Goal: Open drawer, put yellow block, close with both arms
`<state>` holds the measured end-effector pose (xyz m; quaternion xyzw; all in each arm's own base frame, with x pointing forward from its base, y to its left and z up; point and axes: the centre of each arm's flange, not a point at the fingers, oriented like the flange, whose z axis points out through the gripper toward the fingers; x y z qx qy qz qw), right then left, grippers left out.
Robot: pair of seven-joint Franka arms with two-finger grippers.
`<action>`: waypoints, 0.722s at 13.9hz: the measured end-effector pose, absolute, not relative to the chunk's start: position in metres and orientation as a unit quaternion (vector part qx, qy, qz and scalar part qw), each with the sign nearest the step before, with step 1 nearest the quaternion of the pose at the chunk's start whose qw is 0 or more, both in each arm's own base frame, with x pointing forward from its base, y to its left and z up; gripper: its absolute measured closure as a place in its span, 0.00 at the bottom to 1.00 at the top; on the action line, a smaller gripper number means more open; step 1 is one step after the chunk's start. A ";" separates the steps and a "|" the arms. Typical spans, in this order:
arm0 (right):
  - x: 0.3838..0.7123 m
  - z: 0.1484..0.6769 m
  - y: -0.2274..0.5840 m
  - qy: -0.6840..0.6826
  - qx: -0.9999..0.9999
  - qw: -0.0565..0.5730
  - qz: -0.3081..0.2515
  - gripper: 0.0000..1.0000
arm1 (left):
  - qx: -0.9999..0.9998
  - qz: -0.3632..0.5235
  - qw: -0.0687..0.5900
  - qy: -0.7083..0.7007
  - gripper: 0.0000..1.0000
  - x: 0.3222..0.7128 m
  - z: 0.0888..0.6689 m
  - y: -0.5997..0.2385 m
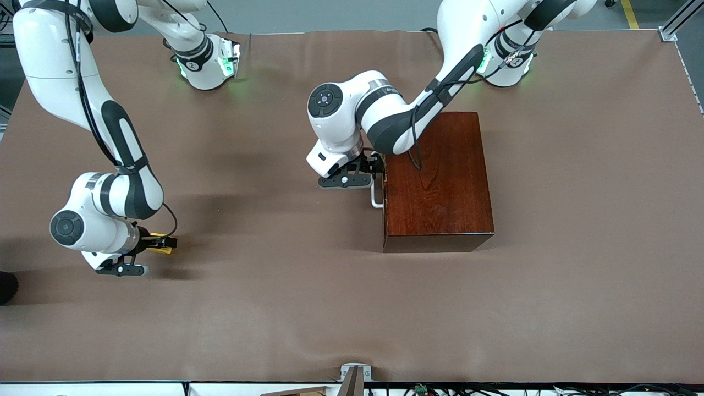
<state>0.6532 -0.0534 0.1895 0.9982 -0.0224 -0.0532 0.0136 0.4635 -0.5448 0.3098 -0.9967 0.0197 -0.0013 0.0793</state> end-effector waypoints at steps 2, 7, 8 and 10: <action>0.654 0.190 -0.055 -0.023 0.998 0.014 -0.049 0.00 | -0.996 0.002 0.083 0.022 0.00 0.461 0.304 -0.545; 0.654 0.190 -0.055 -0.023 0.998 0.014 -0.050 0.11 | -0.996 0.007 0.086 0.023 0.00 0.459 0.296 -0.545; 0.654 0.190 -0.055 -0.023 0.998 0.014 -0.051 0.23 | -0.996 0.008 0.087 0.024 0.00 0.459 0.294 -0.545; 0.652 0.190 -0.055 -0.023 0.998 0.014 -0.058 0.45 | -0.996 0.008 0.087 0.023 0.00 0.459 0.293 -0.545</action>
